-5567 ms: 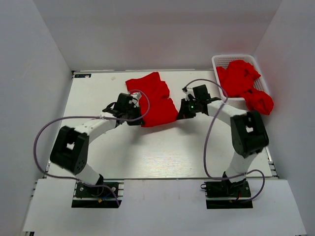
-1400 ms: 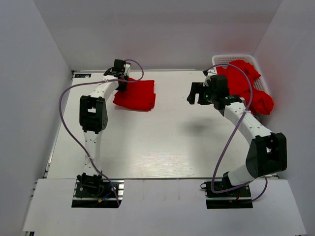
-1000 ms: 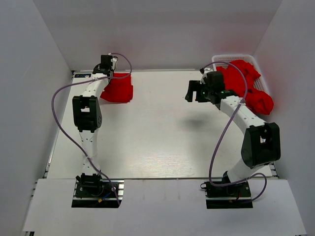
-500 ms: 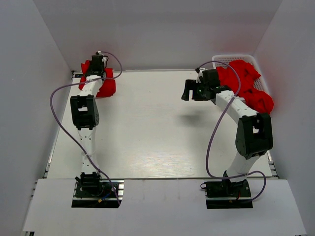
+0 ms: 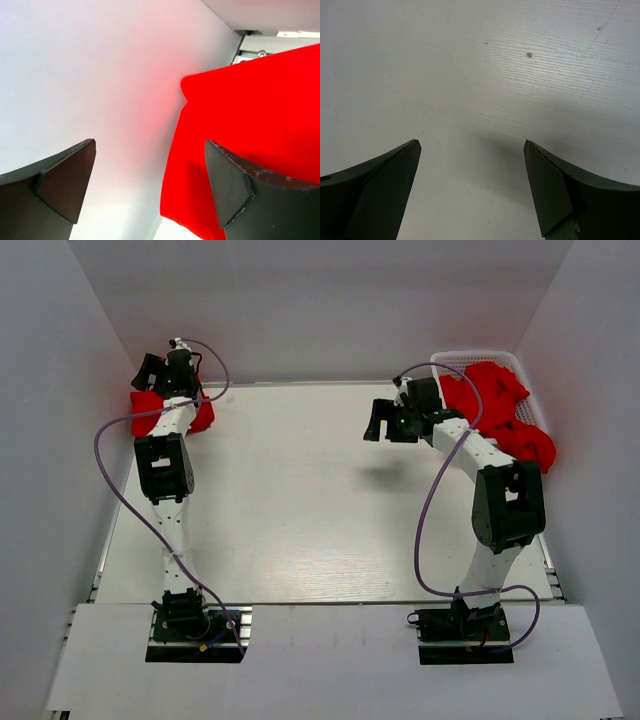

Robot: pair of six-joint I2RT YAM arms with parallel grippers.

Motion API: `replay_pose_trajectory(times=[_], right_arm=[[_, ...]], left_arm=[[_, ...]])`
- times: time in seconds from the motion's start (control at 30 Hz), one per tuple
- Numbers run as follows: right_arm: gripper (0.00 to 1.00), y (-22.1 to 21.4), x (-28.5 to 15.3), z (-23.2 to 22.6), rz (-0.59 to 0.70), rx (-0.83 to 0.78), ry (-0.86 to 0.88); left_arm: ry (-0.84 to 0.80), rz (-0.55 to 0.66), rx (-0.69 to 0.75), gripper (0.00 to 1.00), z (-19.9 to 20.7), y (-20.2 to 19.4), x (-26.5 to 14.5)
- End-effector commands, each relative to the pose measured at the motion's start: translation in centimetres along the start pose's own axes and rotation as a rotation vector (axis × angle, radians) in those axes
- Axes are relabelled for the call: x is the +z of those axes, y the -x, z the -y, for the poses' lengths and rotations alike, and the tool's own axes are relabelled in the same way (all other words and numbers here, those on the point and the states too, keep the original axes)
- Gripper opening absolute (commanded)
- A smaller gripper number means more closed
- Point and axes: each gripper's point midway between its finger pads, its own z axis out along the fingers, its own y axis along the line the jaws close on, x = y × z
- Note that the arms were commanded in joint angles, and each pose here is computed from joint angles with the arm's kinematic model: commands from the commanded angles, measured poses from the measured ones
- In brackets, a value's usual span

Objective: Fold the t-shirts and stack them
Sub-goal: Put the neatly folded tshirt into the corner of the board with the left arm

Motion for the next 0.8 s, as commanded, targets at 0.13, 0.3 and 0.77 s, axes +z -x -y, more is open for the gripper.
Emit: replay_pose_trajectory(times=[0.13,0.3,0.77], right_arm=[[0.9,2.1,-0.9,-1.6,0.05,0.003,0.057],[0.9,2.2,-1.9,-2.1,0.078,0.011,0.08],[0.9,0.7,-7.5,-1.3,0.162,-0.017,-0.016]], left_arm=[[-0.132,0.05,-0.176,1.0,-0.7,3.4,-1.6],[-0.389,0.076,-0.272,1.0,2.9,5.3,-4.7],[-1.06,-0.046,-0.551,1.0,4.5,3.9,-24.6]])
